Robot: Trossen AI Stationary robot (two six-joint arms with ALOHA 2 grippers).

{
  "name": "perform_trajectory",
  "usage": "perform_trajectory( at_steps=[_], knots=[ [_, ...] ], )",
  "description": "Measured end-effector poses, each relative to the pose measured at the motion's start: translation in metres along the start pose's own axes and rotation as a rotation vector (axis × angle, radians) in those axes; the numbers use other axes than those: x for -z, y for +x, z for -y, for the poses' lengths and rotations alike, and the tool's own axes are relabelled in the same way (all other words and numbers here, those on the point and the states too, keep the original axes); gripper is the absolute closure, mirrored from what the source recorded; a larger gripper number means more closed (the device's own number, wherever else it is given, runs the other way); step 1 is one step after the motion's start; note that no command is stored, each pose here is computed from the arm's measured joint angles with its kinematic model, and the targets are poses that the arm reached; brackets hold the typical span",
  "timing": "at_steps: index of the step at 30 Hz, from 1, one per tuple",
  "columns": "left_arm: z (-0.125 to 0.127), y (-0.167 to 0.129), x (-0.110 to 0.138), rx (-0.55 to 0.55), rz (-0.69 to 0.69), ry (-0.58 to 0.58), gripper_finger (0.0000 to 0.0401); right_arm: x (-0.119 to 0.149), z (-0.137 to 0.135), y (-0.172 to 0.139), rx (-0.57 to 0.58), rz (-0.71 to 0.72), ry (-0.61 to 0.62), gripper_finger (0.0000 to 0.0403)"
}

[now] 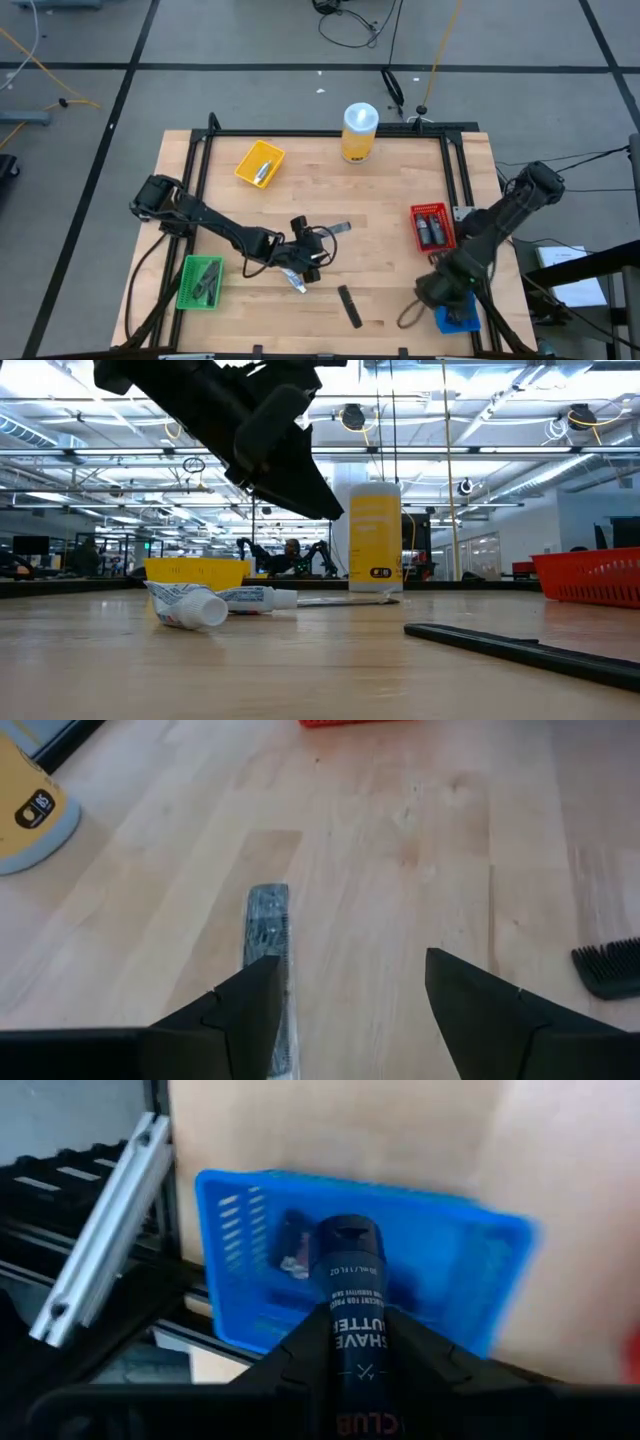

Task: Pick & Place Travel size toiletries
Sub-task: Put the blue shave cream into the blue bin, then put the black comb into the green bin

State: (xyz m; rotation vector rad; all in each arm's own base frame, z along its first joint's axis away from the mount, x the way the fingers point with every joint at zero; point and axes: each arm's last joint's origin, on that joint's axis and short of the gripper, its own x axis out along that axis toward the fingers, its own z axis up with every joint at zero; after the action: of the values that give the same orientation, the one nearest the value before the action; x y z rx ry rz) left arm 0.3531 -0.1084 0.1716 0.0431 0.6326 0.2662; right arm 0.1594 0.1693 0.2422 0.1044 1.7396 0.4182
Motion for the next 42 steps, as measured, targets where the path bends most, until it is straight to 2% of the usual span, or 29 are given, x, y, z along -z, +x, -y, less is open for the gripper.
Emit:
perform_trajectory(
  at_steps=[3, 8, 16, 22, 26, 32, 37, 39, 42],
  knots=[
    [0.000, 0.000, -0.001, 0.002, 0.007, -0.004, 0.0160, 0.008, -0.011, 0.016, -0.002, -0.007, 0.018, 0.0330],
    [0.000, 0.000, -0.002, 0.003, 0.015, -0.010, 0.0160, 0.016, -0.017, 0.042, -0.024, 0.007, -0.020, 0.0323],
    [-0.002, 0.001, -0.002, -0.001, 0.016, -0.017, 0.0160, 0.018, -0.006, 0.063, -0.010, 0.008, -0.017, 0.0295],
    [-0.002, 0.001, -0.002, -0.002, 0.015, -0.018, 0.0160, 0.017, 0.000, 0.066, 0.063, 0.071, -0.031, 0.0246],
    [-0.002, 0.002, -0.002, -0.002, 0.015, -0.017, 0.0160, 0.014, 0.004, 0.064, 0.068, 0.071, -0.074, 0.0216],
    [-0.002, 0.002, -0.002, -0.002, 0.015, -0.020, 0.0160, 0.010, 0.015, 0.048, 0.034, 0.122, -0.022, 0.0206],
    [-0.002, 0.002, -0.002, -0.002, 0.014, -0.032, 0.0160, 0.007, 0.020, 0.025, -0.035, 0.288, -0.019, 0.0221],
    [-0.002, 0.002, -0.002, -0.002, 0.014, -0.032, 0.0160, 0.002, 0.021, 0.015, -0.048, 0.417, -0.024, 0.0228],
    [-0.002, 0.002, -0.002, -0.002, 0.014, -0.032, 0.0160, -0.012, 0.018, -0.002, -0.028, 0.688, -0.041, 0.0237]
  ],
)
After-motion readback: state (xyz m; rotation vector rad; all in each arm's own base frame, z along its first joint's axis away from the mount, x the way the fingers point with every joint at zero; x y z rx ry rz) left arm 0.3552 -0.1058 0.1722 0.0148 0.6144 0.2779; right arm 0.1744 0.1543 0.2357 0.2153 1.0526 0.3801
